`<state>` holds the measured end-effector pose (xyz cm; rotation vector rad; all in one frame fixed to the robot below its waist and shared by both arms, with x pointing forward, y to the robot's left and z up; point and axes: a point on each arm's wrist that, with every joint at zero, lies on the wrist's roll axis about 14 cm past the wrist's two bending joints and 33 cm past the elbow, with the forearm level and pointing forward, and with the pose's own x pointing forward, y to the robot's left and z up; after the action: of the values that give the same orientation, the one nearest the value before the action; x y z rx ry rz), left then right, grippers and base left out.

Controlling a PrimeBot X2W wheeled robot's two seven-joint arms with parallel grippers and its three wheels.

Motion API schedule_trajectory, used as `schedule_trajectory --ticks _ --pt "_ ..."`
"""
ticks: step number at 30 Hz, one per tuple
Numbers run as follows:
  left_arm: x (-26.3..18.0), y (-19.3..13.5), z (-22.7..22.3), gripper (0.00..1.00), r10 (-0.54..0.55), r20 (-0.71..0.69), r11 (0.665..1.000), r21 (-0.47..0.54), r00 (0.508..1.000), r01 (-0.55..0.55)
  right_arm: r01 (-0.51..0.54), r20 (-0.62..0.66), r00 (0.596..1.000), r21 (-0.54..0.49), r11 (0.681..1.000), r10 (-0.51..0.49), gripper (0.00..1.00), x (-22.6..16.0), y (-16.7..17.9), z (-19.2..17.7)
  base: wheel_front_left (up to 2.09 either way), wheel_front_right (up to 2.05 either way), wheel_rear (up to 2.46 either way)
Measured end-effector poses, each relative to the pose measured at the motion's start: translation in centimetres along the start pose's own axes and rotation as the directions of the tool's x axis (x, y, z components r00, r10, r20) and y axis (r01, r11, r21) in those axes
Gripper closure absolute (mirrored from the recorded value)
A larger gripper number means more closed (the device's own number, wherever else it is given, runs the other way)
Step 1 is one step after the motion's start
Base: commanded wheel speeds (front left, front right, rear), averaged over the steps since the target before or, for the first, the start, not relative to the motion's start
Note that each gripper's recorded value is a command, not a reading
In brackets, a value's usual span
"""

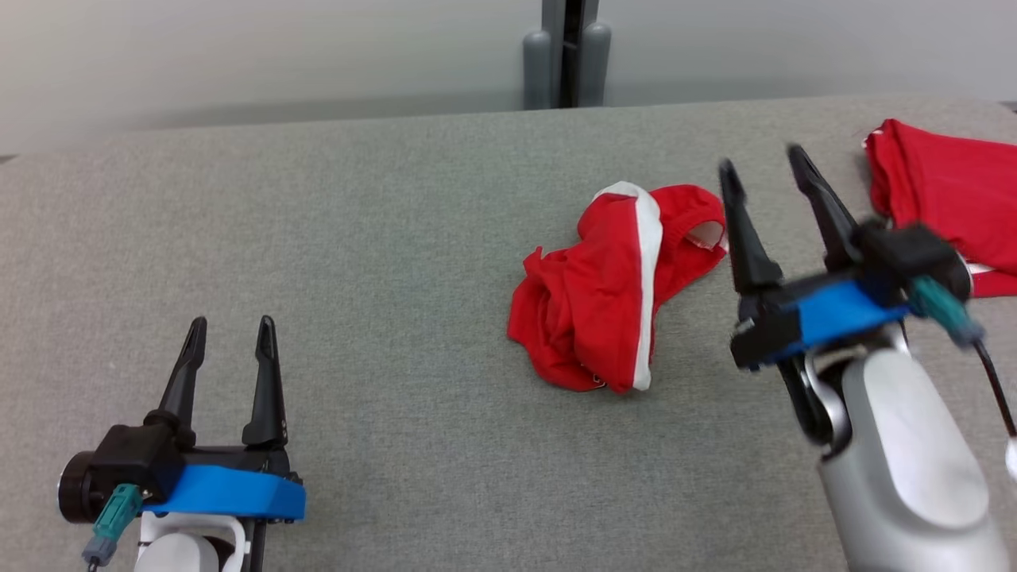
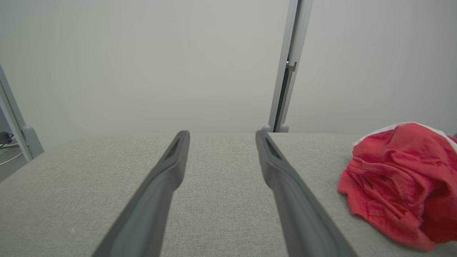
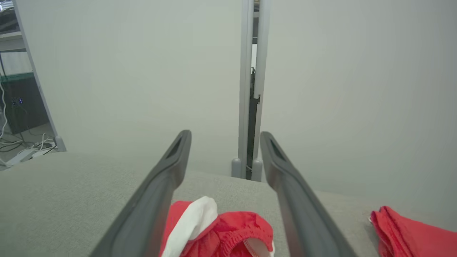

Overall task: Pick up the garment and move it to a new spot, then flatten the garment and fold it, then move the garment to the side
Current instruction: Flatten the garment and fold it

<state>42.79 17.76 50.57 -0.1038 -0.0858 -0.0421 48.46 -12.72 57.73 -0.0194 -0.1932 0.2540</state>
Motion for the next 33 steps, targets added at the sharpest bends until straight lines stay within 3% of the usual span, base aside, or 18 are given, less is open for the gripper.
schedule_trajectory --ticks 4,7,13,24,25,26,27,30,33 --pt "0.3 0.2 -0.5 0.00 0.005 -0.012 1.000 -0.002 1.000 -0.005 -0.063 -0.065 0.996 -0.040 0.997 0.060 0.00 4.0 0.9 -0.1 0.00 0.00 0.00" --pt "0.4 0.7 -0.7 0.00 0.017 -0.017 1.000 -0.004 1.000 -0.017 -0.088 -0.190 0.979 -0.049 0.995 0.077 0.00 5.6 1.2 -2.7 0.00 0.00 0.00" --pt "0.2 2.2 -1.3 0.00 0.057 -0.036 0.998 0.000 0.998 -0.057 -0.126 -0.462 0.880 0.000 0.992 0.112 0.00 6.0 2.6 -9.5 0.00 0.00 0.00" --pt "-0.4 3.4 -1.6 0.00 0.098 -0.048 0.995 -0.001 0.994 -0.098 -0.121 -0.660 0.735 0.098 0.988 0.156 0.00 2.5 3.9 -16.2 0.00 0.00 0.00" --pt "-0.4 3.4 -1.6 0.00 0.098 -0.048 0.995 -0.002 0.994 -0.098 -0.122 -0.674 0.721 0.105 0.987 0.161 0.13 1.9 4.0 -16.7 0.00 0.00 0.00" --pt "-0.3 3.4 -1.6 0.00 0.097 -0.047 0.995 -0.006 0.994 -0.098 -0.120 -0.680 0.714 0.115 0.986 0.166 0.65 1.6 4.2 -16.9 0.00 0.00 0.00" --pt "-0.3 3.3 -1.6 0.00 0.096 -0.046 0.995 -0.010 0.994 -0.096 -0.119 -0.679 0.714 0.122 0.985 0.170 1.00 1.5 4.3 -16.9 0.00 0.00 0.00" --pt "-0.3 3.1 -1.6 0.00 0.092 -0.046 0.996 -0.013 0.995 -0.093 -0.122 -0.637 0.751 0.126 0.985 0.174 1.00 2.0 4.2 -16.2 0.00 0.00 0.00" --pt "-0.2 3.0 -1.3 0.00 0.090 -0.040 0.996 -0.016 0.995 -0.091 -0.132 -0.537 0.825 0.119 0.984 0.176 1.00 3.6 4.3 -14.1 0.00 0.00 0.00"
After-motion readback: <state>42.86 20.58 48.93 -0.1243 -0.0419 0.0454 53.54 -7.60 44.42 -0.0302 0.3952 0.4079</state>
